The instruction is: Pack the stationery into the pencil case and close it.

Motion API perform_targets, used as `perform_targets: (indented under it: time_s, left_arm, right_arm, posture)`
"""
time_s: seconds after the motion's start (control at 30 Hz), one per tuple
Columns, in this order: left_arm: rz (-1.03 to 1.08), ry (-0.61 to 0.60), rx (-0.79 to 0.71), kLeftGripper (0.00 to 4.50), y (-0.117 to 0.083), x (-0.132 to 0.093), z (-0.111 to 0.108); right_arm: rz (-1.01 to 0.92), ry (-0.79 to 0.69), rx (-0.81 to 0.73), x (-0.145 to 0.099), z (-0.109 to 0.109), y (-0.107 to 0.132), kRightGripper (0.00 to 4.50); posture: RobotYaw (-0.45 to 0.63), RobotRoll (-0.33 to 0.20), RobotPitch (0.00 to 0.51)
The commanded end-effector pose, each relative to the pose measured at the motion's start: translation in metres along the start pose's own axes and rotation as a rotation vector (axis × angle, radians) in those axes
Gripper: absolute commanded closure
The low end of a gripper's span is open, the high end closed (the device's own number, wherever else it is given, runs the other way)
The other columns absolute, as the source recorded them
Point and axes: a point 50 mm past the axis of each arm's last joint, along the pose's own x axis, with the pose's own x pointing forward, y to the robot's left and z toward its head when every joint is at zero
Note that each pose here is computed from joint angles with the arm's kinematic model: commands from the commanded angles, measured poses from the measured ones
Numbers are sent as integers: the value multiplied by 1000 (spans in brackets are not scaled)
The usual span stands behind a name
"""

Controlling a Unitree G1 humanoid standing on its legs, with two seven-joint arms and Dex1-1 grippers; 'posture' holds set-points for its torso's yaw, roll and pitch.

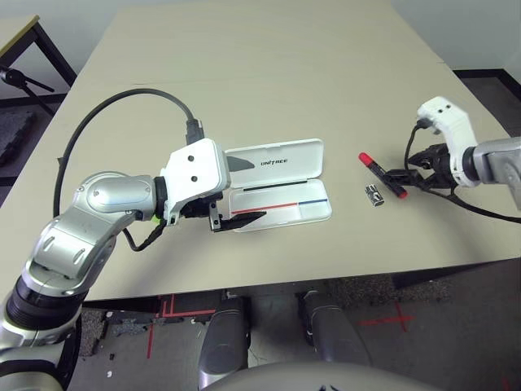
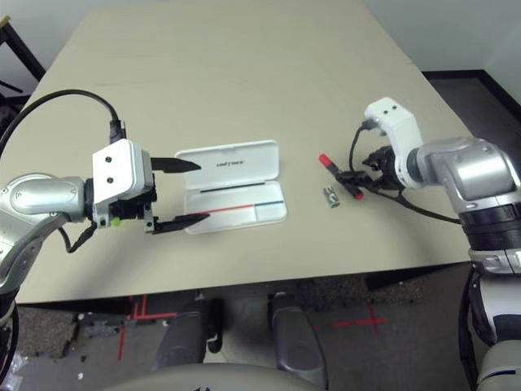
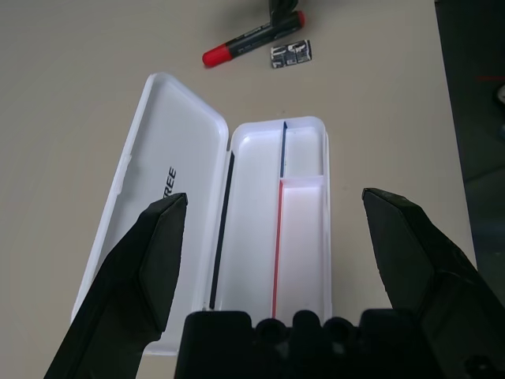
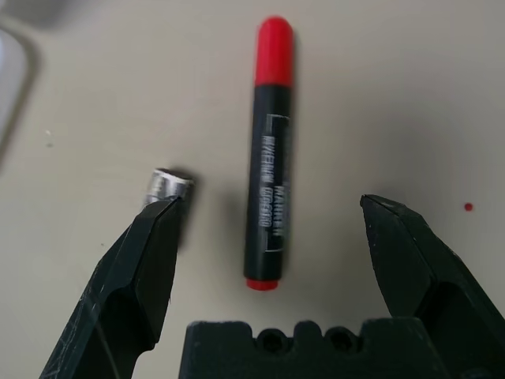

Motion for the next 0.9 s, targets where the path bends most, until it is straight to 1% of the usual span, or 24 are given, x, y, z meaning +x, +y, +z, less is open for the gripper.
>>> perform_targets:
  time_s: [0.03,0.2,0.37,0.6,0.77,0.87,0.9]
  left_arm:
    - [-11,-1,-4,30,-5,1,2]
    - [-5,0,-3,30,-7,1,3]
    - [-5,-7,16,30,-9,2,10]
    - [-3,-6,20,30,-9,1,13]
    - [-3,-4,20,30,-9,2,15]
    - [-3,-4,19,0,-9,1,15]
    - [-3,-4,19,0,-9,1,15]
  right_arm:
    - [4,22,-32,11,1,-4,0]
    - [23,21,-47,28,3,-5,0]
    - [37,33,-39,46,-2,-2,0]
    - [23,50,-37,58,-11,-5,0]
    - [26,65,-21,60,-14,-5,0]
    - [23,67,-13,59,-15,-6,595]
    - [20,68,-10,58,-15,-6,940]
  posture:
    - [-16,0,144]
    - [3,0,144]
    - [20,0,144]
    - [24,0,143]
    - [23,0,144]
    - [22,0,144]
    - [22,0,144]
